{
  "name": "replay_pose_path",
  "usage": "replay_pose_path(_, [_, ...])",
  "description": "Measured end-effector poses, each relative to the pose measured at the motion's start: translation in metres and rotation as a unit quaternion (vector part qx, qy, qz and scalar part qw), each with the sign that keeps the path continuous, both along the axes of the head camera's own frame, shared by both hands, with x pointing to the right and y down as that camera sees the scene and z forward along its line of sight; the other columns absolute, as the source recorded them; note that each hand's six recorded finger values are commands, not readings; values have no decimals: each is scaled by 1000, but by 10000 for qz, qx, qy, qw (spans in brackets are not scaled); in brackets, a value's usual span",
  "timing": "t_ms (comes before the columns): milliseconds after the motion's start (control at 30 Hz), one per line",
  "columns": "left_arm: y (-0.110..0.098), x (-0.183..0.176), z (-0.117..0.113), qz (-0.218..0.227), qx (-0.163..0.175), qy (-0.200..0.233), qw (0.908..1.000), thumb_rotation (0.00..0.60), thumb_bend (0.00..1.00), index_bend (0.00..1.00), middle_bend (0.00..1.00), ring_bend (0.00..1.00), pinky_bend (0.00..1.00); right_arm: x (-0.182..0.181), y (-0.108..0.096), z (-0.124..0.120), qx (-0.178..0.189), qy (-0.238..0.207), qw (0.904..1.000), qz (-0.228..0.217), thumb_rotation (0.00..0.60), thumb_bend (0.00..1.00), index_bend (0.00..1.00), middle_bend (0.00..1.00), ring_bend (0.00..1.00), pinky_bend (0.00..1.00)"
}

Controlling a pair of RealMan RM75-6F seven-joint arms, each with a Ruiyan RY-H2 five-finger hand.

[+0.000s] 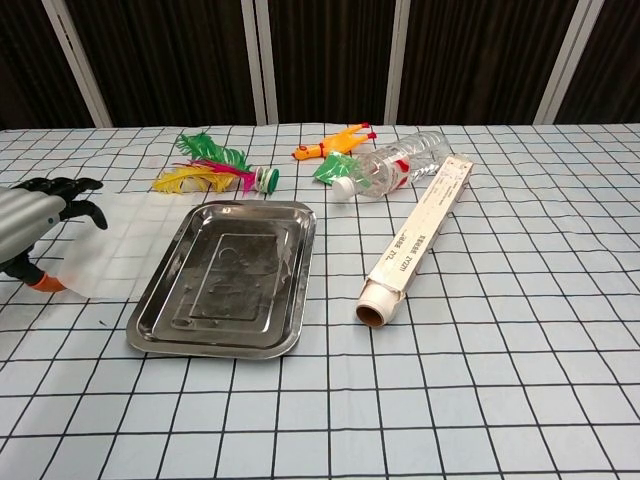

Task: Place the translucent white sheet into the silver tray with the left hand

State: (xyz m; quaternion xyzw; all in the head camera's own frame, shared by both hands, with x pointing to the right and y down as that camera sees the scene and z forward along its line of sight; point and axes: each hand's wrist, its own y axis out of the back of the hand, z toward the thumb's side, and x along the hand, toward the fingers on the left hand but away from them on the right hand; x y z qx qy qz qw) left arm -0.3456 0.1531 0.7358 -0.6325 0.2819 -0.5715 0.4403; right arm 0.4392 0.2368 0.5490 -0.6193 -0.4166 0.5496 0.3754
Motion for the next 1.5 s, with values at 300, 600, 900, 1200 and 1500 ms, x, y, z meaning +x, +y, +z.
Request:
replay_pose_path(300, [4,4,2,28,-84,75,9999,600,403,447,0,0,0,0,0,0,-5,-32,10000,7,600,289,0,0,0,41])
replay_pose_path(600, [4,4,-4,76,-40,155,9998,600,519,517,0,0,0,0,0,-1,-7,-62,10000,20,600,290,0,0,0,41])
replay_pose_path(900, [-3,-1,-15,20,94,238,9997,600,519,536,0,0,0,0,0,-1,6,-73,10000,43,600,290,0,0,0,41])
replay_pose_path(1200, [-37,6,-52,57,652,523,9965,600,498,579,17,0,0,-1,0,-3,41,-103,9999,29,600,289,0,0,0,41])
replay_pose_path(1500, [-98,46,-114,205,1508,956,9837,600,491,602,31,0,0,-2,-1,-3,62,-148,9999,16,600,289,0,0,0,41])
